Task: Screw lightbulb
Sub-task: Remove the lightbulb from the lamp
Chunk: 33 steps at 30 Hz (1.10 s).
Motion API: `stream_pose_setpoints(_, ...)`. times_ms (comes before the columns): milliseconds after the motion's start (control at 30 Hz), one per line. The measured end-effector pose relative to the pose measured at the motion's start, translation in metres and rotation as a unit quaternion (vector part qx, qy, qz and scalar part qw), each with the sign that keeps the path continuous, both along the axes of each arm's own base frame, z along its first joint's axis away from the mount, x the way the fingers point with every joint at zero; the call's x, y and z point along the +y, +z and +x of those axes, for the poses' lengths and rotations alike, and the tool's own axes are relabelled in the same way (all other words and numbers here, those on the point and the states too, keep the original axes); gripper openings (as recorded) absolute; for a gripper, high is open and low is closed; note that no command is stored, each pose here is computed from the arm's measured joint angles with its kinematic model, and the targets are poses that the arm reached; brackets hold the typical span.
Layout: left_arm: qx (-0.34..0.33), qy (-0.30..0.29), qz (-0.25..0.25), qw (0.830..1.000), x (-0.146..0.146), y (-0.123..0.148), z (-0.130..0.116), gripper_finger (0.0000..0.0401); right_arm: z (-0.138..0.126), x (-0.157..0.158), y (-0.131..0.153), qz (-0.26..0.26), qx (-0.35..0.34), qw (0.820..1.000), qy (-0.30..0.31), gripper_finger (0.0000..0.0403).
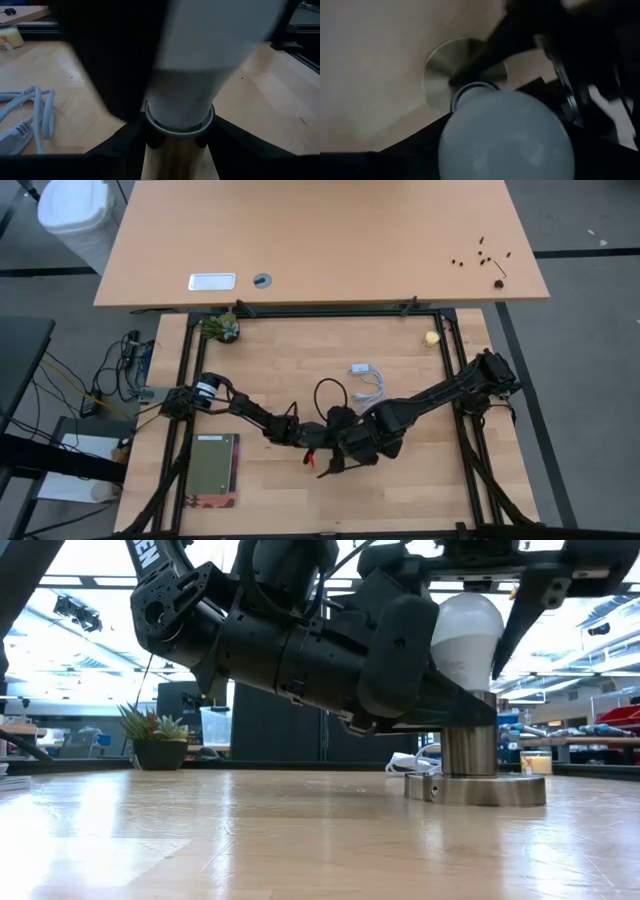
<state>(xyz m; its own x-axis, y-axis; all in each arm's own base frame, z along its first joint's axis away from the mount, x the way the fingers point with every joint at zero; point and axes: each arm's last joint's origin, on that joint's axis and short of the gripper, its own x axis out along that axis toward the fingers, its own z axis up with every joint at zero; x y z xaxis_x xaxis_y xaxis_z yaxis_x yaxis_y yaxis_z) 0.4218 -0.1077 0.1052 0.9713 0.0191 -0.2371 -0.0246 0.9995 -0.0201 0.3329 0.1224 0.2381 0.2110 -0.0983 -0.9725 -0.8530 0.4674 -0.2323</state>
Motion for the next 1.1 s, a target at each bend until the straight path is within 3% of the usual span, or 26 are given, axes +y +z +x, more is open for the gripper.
stream_pose_setpoints(100, 0.0, -0.001, 0.001, 1.0, -0.0004, -0.0001, -0.0001, 0.0188, 0.0023, 0.001, 0.0004, 0.031, -0.022, 0.993, -0.107, 0.0301)
stream_pose_setpoints(167, 0.001, -0.002, 0.001, 1.0, -0.0004, -0.0001, -0.0001, 0.0188, 0.0053, 0.0013, 0.001, 0.065, -0.04, 0.977, -0.198, 0.031)
stream_pose_setpoints(333, 0.001, -0.002, 0.0, 1.0, -0.0004, -0.0001, -0.0001, 0.0188, 0.0073, -0.003, 0.001, 0.129, -0.043, 0.905, -0.403, 0.0348)
stream_pose_setpoints(433, 0.001, -0.002, 0.0, 1.0, -0.0004, -0.0001, -0.0001, 0.0188, 0.0081, -0.0055, 0.001, 0.151, -0.046, 0.848, -0.505, 0.0374)
stream_pose_setpoints(533, 0.001, -0.002, 0.0, 1.0, -0.0004, -0.0001, -0.0001, 0.0188, 0.0084, -0.0055, 0.001, 0.174, -0.036, 0.808, -0.562, 0.0395)
stream_pose_setpoints(667, 0.001, -0.002, 0.0, 1.0, -0.0004, -0.0001, -0.0001, 0.0188, 0.0098, -0.0041, 0.0015, 0.192, -0.032, 0.79, -0.581, 0.0392)
stream_pose_setpoints(733, 0.001, -0.001, 0.0, 1.0, -0.0002, -0.0001, -0.0001, 0.0188, 0.0073, -0.0032, 0.0011, 0.183, -0.027, 0.79, -0.585, 0.0385)
stream_pose_setpoints(800, 0.001, -0.001, 0.0, 1.0, -0.0002, -0.0001, -0.0001, 0.0188, 0.0048, -0.0036, 0.0005, 0.165, -0.026, 0.802, -0.573, 0.0378)
stream_pose_setpoints(967, 0.001, -0.002, -0.001, 1.0, -0.0003, -0.0001, -0.0001, 0.0188, 0.0011, -0.0077, 0.0, 0.104, -0.041, 0.856, -0.504, 0.0371)
stream_pose_setpoints(1100, 0.001, -0.003, -0.002, 1.0, 0.0001, -0.0002, 0.0, 0.0188, 0.0003, -0.0083, -0.0001, 0.073, -0.032, 0.914, -0.397, 0.0358)
